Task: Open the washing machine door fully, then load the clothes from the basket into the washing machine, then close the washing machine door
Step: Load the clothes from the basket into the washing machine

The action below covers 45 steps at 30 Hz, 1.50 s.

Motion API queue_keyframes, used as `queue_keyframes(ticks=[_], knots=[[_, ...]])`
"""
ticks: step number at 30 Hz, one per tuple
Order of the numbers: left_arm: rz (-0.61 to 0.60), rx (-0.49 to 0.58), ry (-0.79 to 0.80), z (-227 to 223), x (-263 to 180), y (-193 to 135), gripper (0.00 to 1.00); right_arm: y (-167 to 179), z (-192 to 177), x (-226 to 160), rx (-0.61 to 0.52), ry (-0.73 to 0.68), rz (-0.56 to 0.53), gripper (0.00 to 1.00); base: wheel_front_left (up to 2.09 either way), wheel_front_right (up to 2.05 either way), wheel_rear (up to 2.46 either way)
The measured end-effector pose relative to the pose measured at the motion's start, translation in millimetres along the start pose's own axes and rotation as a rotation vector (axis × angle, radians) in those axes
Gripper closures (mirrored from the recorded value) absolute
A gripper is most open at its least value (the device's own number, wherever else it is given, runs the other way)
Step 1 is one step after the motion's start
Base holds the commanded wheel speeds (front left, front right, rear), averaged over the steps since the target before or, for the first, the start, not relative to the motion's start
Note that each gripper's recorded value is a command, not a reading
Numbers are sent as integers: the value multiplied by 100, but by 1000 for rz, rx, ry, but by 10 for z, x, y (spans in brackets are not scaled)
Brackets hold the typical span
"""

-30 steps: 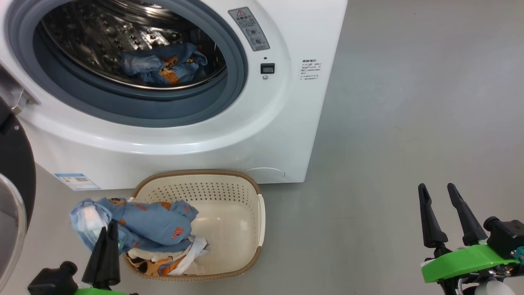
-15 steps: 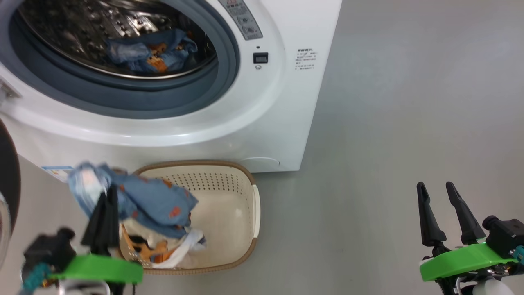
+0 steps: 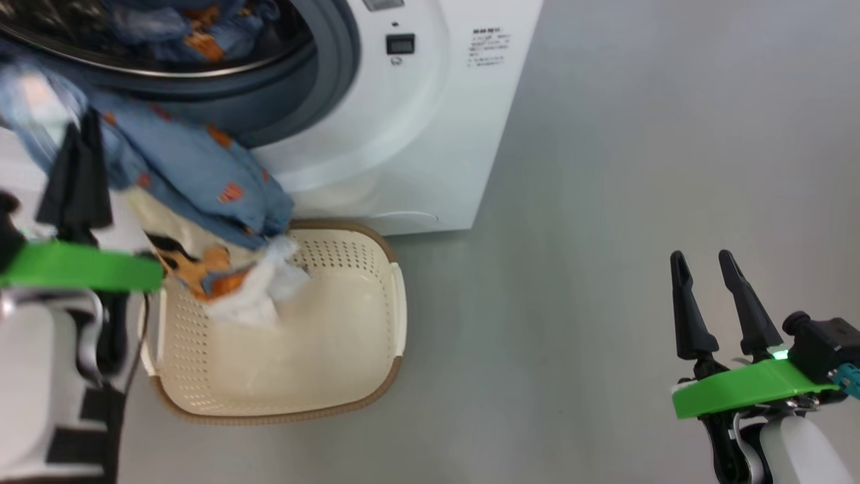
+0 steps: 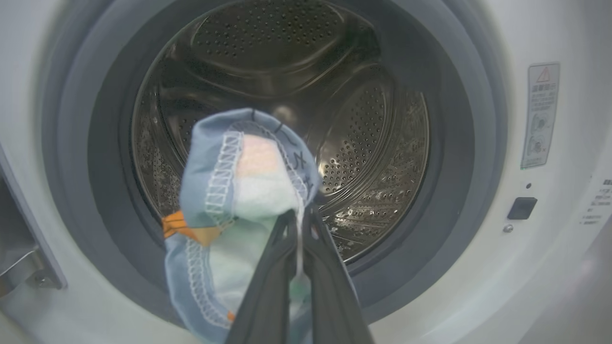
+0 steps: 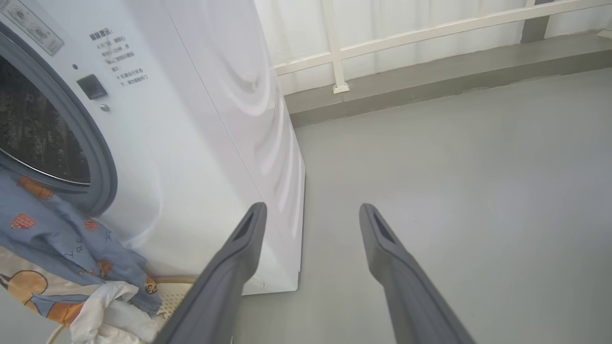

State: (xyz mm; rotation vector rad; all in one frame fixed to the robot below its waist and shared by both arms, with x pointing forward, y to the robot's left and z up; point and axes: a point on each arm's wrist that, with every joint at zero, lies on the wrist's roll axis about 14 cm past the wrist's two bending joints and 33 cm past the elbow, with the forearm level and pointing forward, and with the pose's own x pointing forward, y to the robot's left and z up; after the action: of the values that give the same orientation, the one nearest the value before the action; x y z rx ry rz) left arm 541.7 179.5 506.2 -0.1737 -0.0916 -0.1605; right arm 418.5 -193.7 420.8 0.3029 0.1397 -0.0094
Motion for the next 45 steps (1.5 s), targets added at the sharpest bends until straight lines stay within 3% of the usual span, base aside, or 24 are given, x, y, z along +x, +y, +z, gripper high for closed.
queue_keyframes(ticks=[13,22,34,39,45], knots=[[-15,24,84,-319,860,6,100,-136,-124,170,8,19,-48,0,0,0,0],[2,-18,203,-801,1224,13,100,-262,-208,285,-3,32,-80,0,0,0,0],[-21,44,308,-1307,1524,76,100,-406,-329,347,-26,61,-113,0,0,0,0],[-36,73,265,-1241,1749,106,100,-469,-394,308,-3,78,-138,0,0,0,0],[-31,54,63,-722,2050,143,100,-518,-445,310,-1,88,-152,0,0,0,0]])
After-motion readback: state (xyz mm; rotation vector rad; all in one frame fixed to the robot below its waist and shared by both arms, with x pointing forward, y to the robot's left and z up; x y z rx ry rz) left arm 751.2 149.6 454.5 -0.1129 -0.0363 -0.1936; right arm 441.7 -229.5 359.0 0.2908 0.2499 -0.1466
